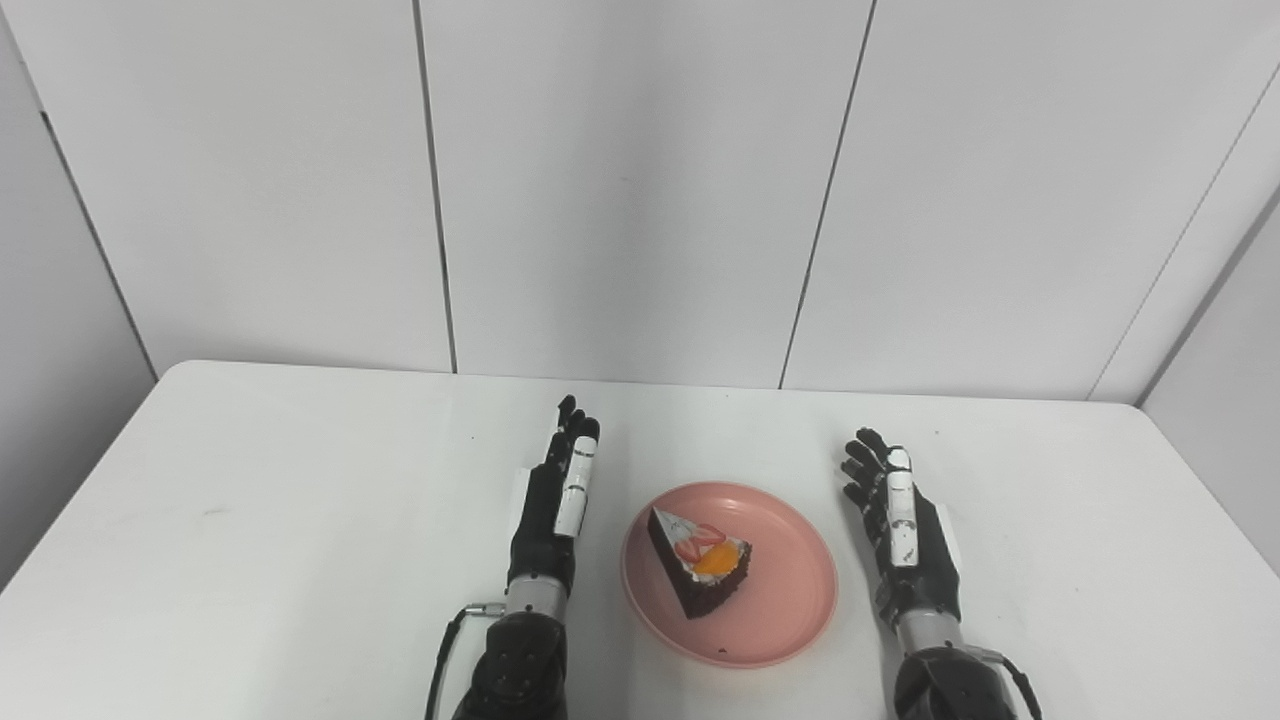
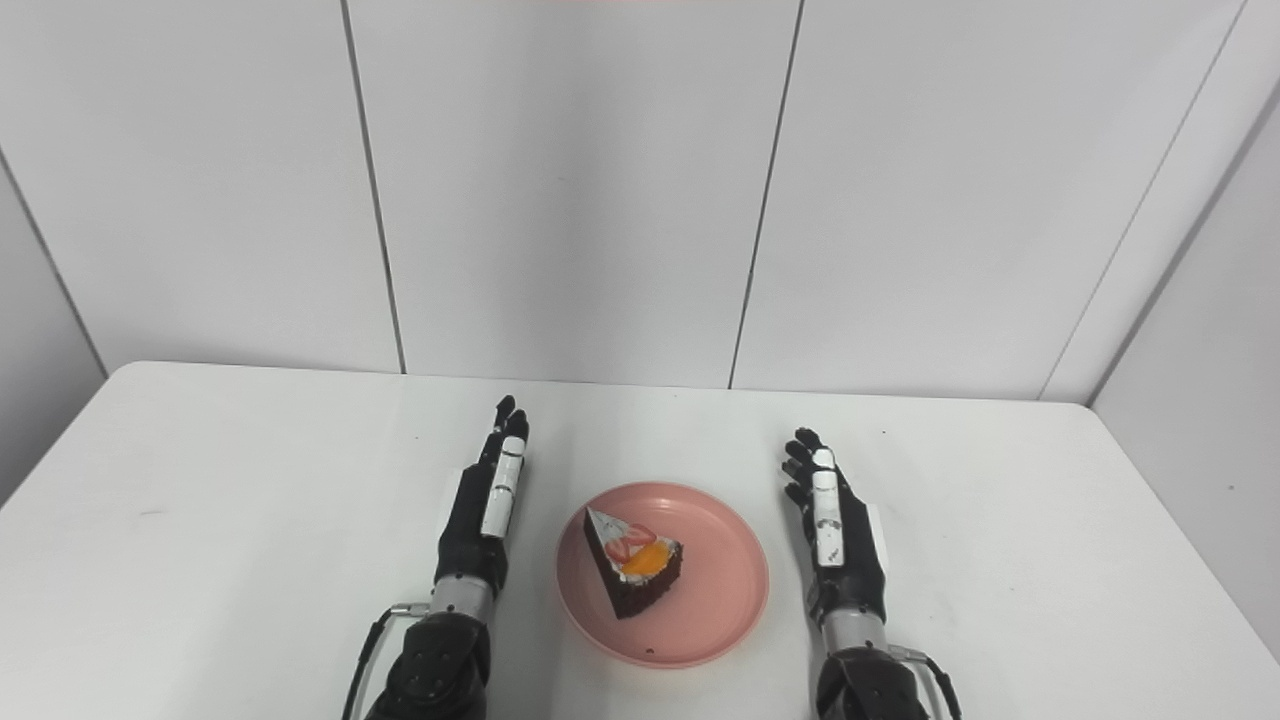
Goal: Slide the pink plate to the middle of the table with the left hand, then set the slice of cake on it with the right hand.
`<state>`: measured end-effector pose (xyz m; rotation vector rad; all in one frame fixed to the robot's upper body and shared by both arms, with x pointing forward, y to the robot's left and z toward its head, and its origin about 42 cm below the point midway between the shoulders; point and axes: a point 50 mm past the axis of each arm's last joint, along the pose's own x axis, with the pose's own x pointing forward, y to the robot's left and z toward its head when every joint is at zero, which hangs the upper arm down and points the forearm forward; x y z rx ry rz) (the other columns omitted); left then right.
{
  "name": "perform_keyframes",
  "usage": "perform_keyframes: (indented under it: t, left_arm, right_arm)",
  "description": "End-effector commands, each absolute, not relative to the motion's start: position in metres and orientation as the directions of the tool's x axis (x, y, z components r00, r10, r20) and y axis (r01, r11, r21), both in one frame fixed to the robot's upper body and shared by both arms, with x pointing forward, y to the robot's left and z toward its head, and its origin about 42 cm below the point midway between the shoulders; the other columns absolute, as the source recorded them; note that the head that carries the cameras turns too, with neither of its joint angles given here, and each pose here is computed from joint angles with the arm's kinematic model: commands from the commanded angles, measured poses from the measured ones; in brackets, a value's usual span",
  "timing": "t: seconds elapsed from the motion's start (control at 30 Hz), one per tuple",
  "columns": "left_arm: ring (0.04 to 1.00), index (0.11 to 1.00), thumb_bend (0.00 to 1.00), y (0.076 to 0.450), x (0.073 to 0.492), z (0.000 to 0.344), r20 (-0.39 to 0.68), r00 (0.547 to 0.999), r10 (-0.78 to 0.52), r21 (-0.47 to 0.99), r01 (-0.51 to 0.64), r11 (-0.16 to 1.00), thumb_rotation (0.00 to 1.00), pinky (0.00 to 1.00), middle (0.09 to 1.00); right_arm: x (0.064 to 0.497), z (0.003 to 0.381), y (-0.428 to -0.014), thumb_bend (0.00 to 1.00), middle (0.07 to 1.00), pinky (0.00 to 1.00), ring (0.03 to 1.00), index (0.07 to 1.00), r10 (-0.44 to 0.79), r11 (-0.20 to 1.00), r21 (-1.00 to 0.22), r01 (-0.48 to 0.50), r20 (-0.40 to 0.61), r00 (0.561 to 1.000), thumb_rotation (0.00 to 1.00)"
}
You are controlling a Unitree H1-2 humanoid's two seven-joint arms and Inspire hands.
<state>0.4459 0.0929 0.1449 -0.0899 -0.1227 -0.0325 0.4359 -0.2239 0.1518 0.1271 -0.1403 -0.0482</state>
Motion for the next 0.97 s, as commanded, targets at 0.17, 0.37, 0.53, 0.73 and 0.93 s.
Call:
perform_keyframes:
  t: [0.17,0.37,0.53,0.73,0.93]
  left_arm:
    - [1.000,1.000,0.61,0.0972,0.4389,0.1236,0.037,0.999,-0.023,-0.095,0.027,0.995,0.97,1.00,0.985]
    - [1.000,1.000,0.59,0.0968,0.4382,0.1245,0.032,0.999,-0.018,-0.101,0.021,0.995,0.97,1.00,0.981]
    - [1.000,1.000,0.59,0.0965,0.4380,0.1249,0.032,0.999,-0.019,-0.096,0.022,0.995,0.97,1.00,0.972]
    - [1.000,1.000,0.58,0.0965,0.4372,0.1250,0.025,1.000,-0.019,-0.103,0.022,0.994,0.97,1.00,0.973]
    - [1.000,1.000,0.59,0.0963,0.4363,0.1249,0.023,1.000,-0.018,-0.097,0.020,0.995,0.98,1.00,0.970]
  right_arm:
    - [0.4393,0.1579,-0.2155,0.93,0.889,0.90,0.901,0.875,-0.019,0.989,0.147,-0.009,0.189,0.982,1.00]
    - [0.4395,0.1565,-0.2155,0.93,0.906,0.94,0.922,0.877,-0.017,0.989,0.151,-0.012,0.187,0.982,1.00]
    - [0.4400,0.1556,-0.2161,0.92,0.913,0.98,0.936,0.888,-0.011,0.991,0.133,-0.014,0.190,0.982,1.00]
    - [0.4395,0.1550,-0.2159,0.92,0.909,0.95,0.929,0.888,-0.007,0.989,0.149,-0.023,0.200,0.980,1.00]
    - [0.4390,0.1555,-0.2151,0.91,0.903,0.94,0.921,0.882,-0.007,0.988,0.150,-0.023,0.194,0.981,1.00]
